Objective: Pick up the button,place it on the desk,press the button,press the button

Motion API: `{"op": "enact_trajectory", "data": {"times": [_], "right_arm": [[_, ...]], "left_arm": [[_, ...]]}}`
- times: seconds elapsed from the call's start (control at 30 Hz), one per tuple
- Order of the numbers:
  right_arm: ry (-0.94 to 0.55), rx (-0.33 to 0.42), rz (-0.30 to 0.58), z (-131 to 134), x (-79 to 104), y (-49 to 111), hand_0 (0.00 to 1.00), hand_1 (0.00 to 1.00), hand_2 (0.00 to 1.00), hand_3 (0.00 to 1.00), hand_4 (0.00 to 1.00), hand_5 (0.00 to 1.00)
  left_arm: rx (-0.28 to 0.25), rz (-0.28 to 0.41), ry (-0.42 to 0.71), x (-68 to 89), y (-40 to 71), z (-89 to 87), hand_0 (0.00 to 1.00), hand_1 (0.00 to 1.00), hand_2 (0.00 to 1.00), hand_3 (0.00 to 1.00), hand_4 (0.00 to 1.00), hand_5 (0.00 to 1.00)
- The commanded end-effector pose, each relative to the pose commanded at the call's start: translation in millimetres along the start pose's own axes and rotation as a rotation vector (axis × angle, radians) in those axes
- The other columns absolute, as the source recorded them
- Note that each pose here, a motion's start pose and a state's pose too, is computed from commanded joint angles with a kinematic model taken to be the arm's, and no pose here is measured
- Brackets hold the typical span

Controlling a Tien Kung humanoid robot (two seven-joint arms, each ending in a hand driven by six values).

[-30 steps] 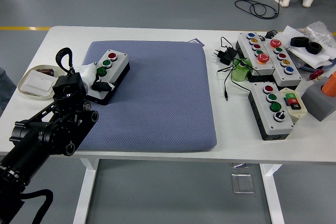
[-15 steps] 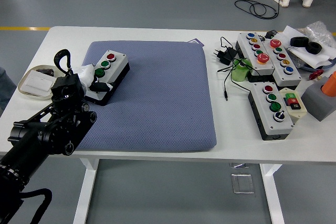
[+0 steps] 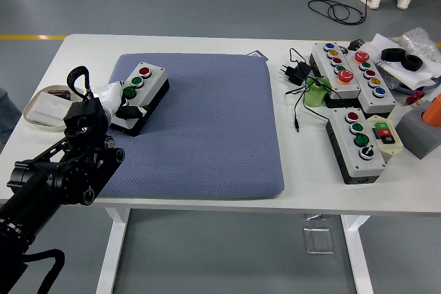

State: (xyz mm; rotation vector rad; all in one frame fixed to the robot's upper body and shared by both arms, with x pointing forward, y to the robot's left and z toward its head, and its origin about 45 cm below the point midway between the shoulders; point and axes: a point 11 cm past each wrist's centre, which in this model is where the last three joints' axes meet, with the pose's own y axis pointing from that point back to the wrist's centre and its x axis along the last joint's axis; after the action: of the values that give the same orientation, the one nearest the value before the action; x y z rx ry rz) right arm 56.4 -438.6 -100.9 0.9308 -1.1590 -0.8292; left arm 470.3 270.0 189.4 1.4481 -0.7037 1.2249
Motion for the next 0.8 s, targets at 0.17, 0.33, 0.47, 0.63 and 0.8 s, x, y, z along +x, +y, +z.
{"op": "enact_trajectory", "data": {"times": [0.17, 0.33, 0.47, 0.63, 0.8], "right_arm": [[0.0, -0.002, 0.001, 1, 0.1, -0.2, 0.658, 0.645, 0.692, 0.591, 0.391, 0.259], [0.0, -0.004, 0.001, 2, -0.1, -0.4, 0.658, 0.645, 0.691, 0.591, 0.391, 0.259], [-0.001, -0.006, 0.001, 3, -0.1, -0.5, 0.658, 0.645, 0.691, 0.591, 0.391, 0.259], [-0.001, -0.005, 0.001, 2, 0.1, -0.4, 0.658, 0.644, 0.691, 0.591, 0.39, 0.259], [-0.002, -0.004, 0.001, 1, 0.2, -0.3, 0.658, 0.644, 0.691, 0.591, 0.39, 0.259]], "left_arm": [[-0.032, 0.027, -0.004, 4.4, 1.3, 3.6, 0.194, 0.064, 0.073, 0.239, 0.251, 0.002], [-0.122, 0.078, -0.058, 11.3, 4.6, 13.5, 0.197, 0.057, 0.07, 0.233, 0.242, 0.002], [-0.23, 0.125, -0.106, 23.1, 6.4, 23.7, 0.201, 0.053, 0.068, 0.232, 0.24, 0.002], [-0.391, 0.15, -0.183, 32.1, 10.6, 36.9, 0.206, 0.053, 0.062, 0.227, 0.251, 0.002], [-0.551, 0.079, -0.304, 23.8, 14.0, 44.0, 0.216, 0.059, 0.065, 0.22, 0.242, 0.002]]}}
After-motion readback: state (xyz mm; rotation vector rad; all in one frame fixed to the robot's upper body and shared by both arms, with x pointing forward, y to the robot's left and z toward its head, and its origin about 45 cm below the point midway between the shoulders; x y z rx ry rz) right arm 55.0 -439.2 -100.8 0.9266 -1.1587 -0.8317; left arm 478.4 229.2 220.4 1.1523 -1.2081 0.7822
